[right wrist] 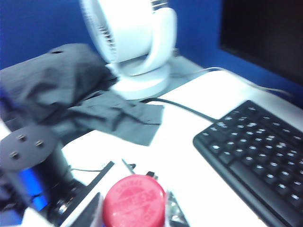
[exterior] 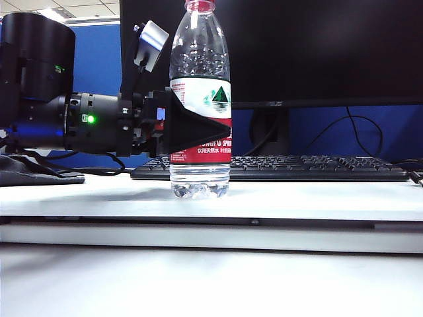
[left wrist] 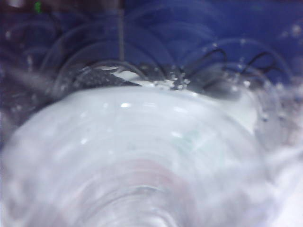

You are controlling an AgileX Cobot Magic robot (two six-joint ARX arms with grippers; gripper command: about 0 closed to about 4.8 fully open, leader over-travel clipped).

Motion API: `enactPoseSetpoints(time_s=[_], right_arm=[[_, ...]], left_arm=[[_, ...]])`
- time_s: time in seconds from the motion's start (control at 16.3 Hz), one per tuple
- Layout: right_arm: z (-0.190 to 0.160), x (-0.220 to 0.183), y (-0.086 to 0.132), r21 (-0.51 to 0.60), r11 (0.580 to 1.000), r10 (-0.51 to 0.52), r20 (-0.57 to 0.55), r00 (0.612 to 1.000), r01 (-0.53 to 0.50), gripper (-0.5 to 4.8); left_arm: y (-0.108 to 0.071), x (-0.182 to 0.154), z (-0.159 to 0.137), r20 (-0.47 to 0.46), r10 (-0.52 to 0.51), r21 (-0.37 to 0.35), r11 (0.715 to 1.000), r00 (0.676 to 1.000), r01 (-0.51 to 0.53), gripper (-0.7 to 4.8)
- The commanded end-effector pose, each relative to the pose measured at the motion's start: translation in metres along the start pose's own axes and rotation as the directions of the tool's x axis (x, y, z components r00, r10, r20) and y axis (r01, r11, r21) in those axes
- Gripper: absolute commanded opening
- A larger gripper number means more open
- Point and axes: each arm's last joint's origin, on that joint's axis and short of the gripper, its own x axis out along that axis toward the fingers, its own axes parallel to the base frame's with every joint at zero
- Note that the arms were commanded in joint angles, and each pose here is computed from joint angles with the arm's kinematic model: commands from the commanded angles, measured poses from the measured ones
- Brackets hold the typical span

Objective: Unscrew the cap from the plastic bottle on the table.

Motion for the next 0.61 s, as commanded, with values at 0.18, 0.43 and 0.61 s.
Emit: enactPoseSetpoints(time_s=[0.18, 0.43, 0.61], right_arm=[[-0.026, -0.003, -0.024, 0.079, 0.986, 0.158, -0.202, 0.967, -0.145, 1.03], [-0.028, -0.006, -0.030, 0.082, 0.971, 0.237, -0.212, 0.948, -0.224, 1.03], [-0.031, -0.006, -0.029, 0.076, 0.964, 0.266, -0.232, 0.936, -0.255, 1.03]], left_arm=[[-0.002, -0.001, -0.008, -0.050, -0.013, -0.052, 0.999, 0.999, 0.010, 2.77], [-0.002, -0.001, -0.008, -0.050, -0.013, -0.052, 0.999, 0.999, 0.010, 2.77], [-0.002, -0.001, -0.008, -0.050, -0.013, -0.052, 0.999, 0.999, 0.010, 2.77]])
